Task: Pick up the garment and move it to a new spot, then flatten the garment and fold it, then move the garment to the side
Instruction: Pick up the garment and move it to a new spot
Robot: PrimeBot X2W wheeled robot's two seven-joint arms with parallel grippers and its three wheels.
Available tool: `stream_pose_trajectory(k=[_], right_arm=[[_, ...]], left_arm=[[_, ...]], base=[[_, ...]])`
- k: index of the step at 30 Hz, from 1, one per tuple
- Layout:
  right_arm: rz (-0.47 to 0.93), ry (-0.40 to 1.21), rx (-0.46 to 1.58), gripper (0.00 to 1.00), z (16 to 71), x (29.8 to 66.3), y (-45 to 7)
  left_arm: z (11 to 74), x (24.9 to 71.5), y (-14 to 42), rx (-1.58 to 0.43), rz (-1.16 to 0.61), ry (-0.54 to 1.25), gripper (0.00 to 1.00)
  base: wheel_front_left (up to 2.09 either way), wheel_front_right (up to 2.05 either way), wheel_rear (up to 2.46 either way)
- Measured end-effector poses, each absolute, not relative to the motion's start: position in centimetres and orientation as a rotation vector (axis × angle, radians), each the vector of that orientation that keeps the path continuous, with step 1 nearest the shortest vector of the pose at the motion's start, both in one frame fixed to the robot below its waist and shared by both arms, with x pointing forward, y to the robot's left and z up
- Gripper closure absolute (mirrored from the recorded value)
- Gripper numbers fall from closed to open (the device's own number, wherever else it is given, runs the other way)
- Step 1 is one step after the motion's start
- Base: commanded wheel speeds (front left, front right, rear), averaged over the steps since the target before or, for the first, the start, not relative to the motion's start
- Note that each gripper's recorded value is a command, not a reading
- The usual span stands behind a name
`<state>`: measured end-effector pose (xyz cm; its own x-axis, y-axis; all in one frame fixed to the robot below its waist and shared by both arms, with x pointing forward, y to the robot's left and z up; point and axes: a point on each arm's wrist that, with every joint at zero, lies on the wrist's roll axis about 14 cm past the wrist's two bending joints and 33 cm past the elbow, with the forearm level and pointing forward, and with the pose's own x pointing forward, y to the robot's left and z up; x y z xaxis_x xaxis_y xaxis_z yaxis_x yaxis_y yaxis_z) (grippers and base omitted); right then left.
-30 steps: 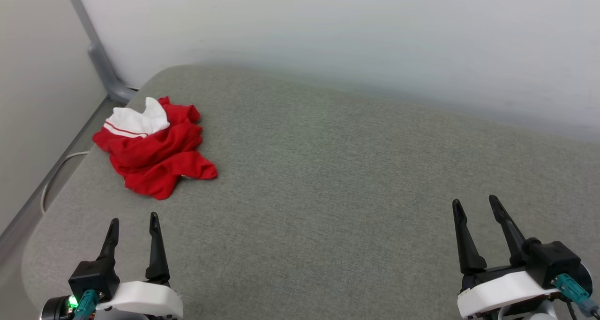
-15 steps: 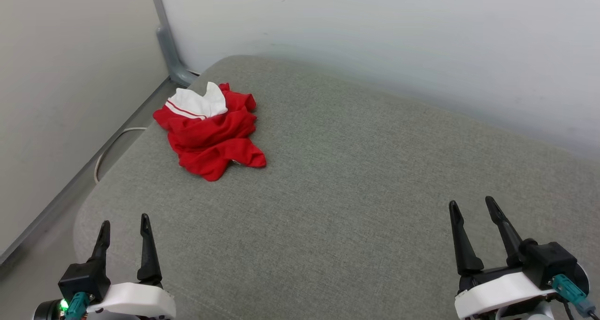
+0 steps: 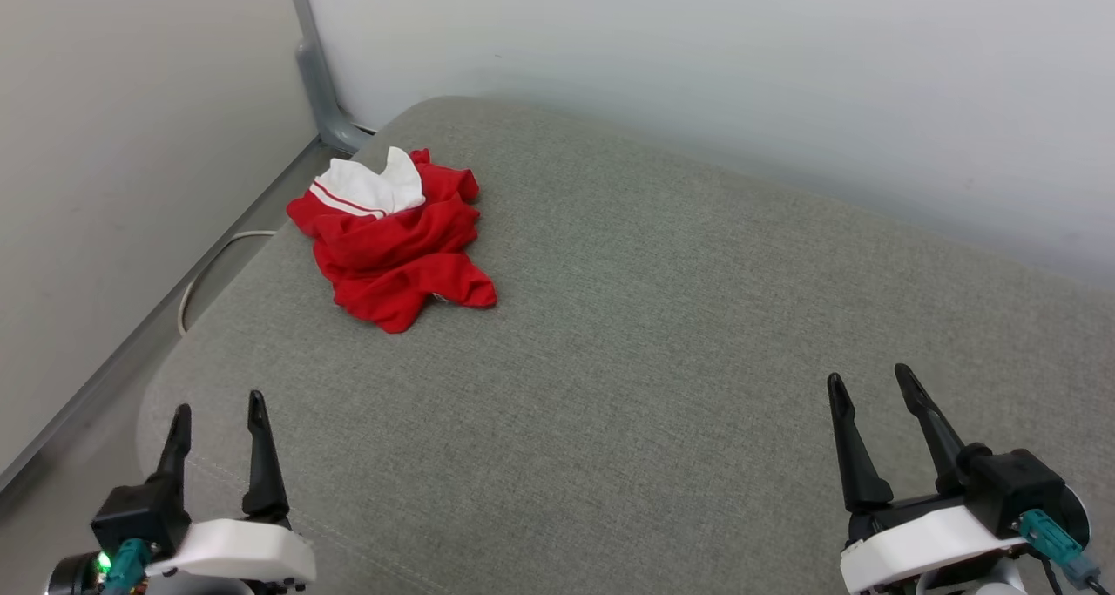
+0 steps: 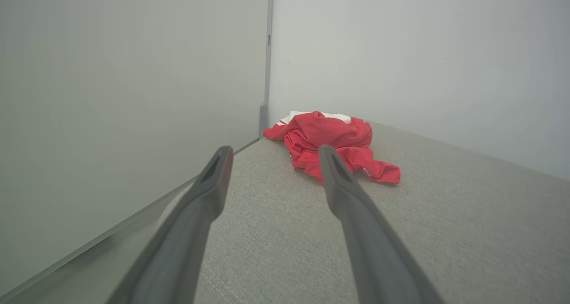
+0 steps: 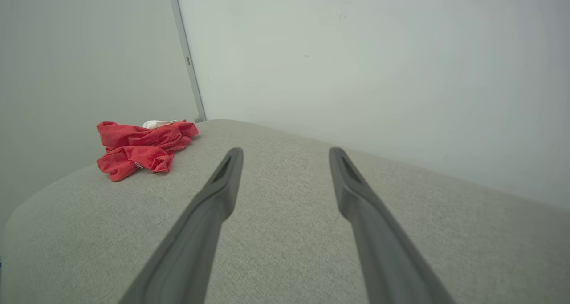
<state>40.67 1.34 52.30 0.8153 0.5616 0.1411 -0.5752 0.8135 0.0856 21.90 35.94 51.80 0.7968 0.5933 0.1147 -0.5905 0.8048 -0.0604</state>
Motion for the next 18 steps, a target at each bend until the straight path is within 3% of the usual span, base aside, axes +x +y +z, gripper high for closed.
stream_pose_trajectory(k=[8, 18], right_arm=[[0.573, -0.123, 0.104, 0.0, 52.1, 41.7, 0.2], [0.503, -0.146, 0.057, 0.0, 51.3, 44.5, -2.1]], left_arm=[[56.4, 25.4, 38.7, 0.03, 0.617, -0.244, 0.0], [62.0, 33.7, 41.9, 0.104, 0.547, -0.348, 0.0]], base=[[0.0, 0.0, 0.0], [0.0, 0.0, 0.0]])
